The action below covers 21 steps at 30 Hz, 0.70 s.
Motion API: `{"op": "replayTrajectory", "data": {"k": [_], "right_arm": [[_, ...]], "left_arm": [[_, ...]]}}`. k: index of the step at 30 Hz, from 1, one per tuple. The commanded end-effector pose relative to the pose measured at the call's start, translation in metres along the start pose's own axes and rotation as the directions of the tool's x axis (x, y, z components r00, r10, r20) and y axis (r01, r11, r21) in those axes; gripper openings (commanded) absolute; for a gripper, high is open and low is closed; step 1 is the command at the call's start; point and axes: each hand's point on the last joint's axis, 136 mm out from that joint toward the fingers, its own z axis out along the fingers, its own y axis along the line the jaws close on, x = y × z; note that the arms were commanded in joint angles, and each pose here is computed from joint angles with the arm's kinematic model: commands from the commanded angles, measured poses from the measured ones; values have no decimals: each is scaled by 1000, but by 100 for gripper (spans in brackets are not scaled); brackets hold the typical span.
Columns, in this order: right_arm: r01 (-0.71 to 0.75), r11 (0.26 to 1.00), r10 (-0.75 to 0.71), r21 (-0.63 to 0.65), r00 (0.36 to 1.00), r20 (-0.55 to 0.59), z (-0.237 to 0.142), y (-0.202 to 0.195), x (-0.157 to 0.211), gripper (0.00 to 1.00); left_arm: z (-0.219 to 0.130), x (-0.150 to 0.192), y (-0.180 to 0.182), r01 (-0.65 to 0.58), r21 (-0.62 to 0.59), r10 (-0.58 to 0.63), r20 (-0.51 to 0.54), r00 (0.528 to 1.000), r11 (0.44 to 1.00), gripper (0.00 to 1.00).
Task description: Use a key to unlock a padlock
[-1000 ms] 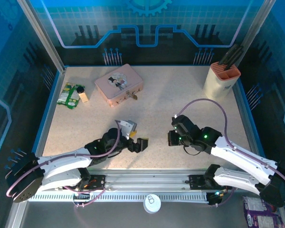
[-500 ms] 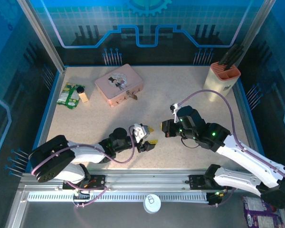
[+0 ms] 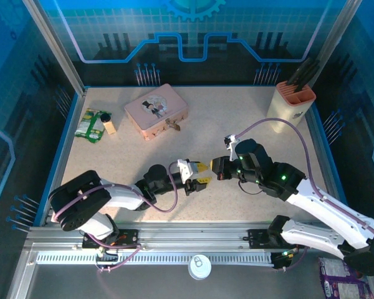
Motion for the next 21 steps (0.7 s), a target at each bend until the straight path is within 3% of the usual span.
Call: {"op": "replayTrajectory", "data": {"k": [1,11,21], "right_arm": [[-15,999,15,-33,1000,-2,1,5,2,0],[-30,999,29,-36,999,-13,6,4,7,0],[-35,999,34,-28,999,-17,10,2,9,0]], "left_arm": [[3,-23,2,-5,12,4,87,996,1000,42],[3,-26,4,1,5,-1,103,995,1000,37],[1,-27,3,1,12,-3,115,993,1000,25]]}}
